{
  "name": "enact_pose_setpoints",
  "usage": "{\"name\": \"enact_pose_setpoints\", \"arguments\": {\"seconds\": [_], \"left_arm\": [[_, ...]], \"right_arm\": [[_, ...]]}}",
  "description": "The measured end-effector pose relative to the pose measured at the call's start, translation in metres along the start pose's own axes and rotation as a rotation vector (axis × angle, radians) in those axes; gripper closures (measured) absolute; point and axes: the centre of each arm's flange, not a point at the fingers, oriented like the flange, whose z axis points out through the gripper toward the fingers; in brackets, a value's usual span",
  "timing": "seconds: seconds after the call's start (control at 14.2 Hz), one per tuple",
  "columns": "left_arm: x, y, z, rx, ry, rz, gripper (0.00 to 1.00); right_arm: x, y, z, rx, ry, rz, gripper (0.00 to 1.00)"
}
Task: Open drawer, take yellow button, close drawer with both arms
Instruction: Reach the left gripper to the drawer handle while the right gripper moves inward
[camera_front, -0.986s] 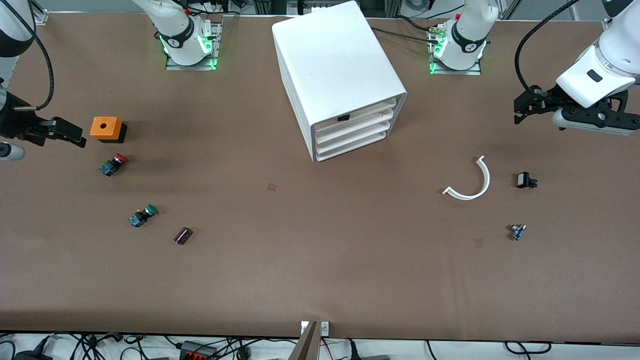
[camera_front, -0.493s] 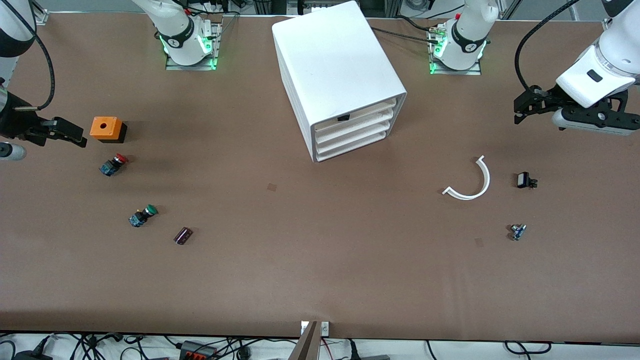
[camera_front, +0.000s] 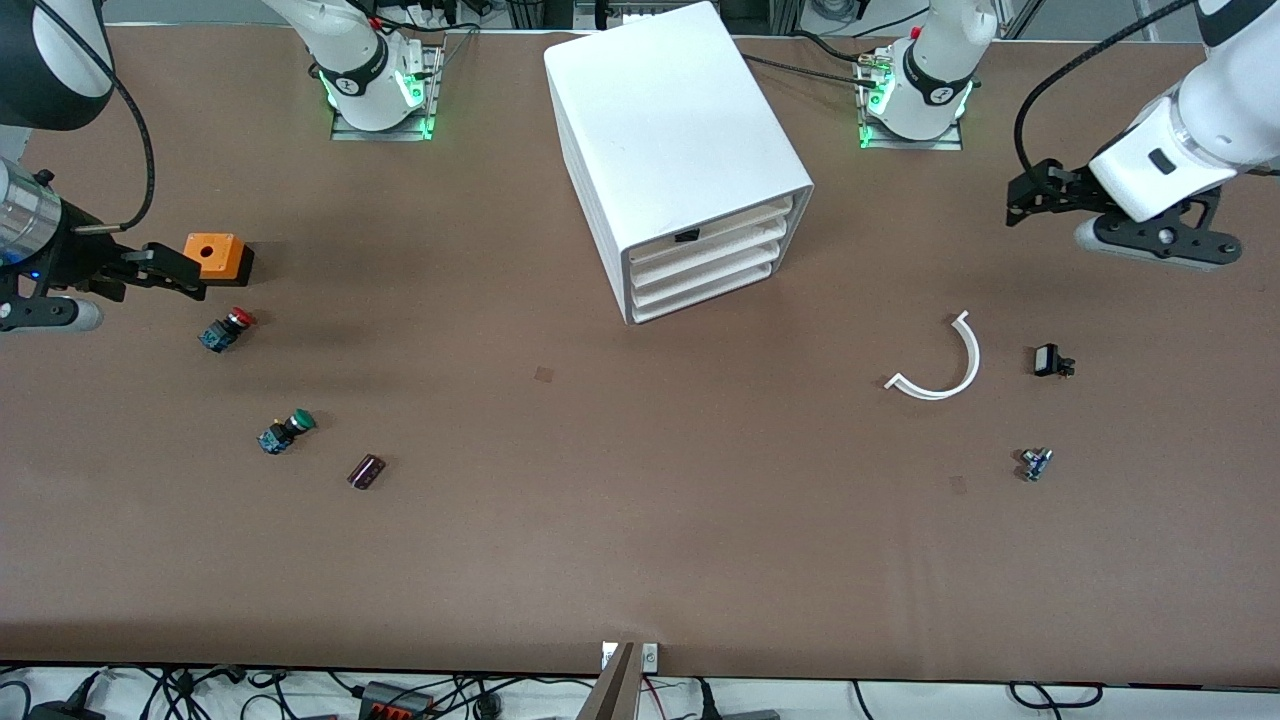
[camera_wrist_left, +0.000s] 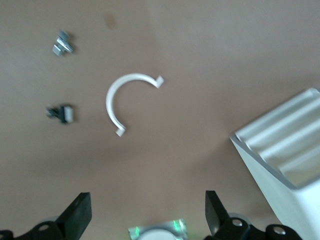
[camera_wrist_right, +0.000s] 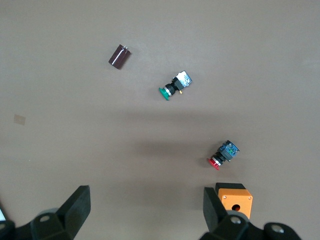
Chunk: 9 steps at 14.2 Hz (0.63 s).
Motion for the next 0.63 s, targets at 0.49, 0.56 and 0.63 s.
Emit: {"name": "enact_pose_setpoints", "arguments": {"seconds": [0.49, 0.56, 0.63], "left_arm": [[0.042, 0.036, 0.082, -0.432, -0.259, 0.186, 0.00], [0.053, 0.042, 0.098, -0.516, -0.274, 0.227, 0.00], [0.064, 0.046, 0.117, -0.597, -0.286, 0.272, 0.00]], "right_arm": [[0.008, -0.083, 0.005, 0.020, 0.037, -0.127, 0.00], [0.010, -0.097, 0.009, 0.020, 0.041, -0.149, 0.00], [0.012, -0.109, 0.013, 0.019, 0.049, -0.169, 0.00]]}}
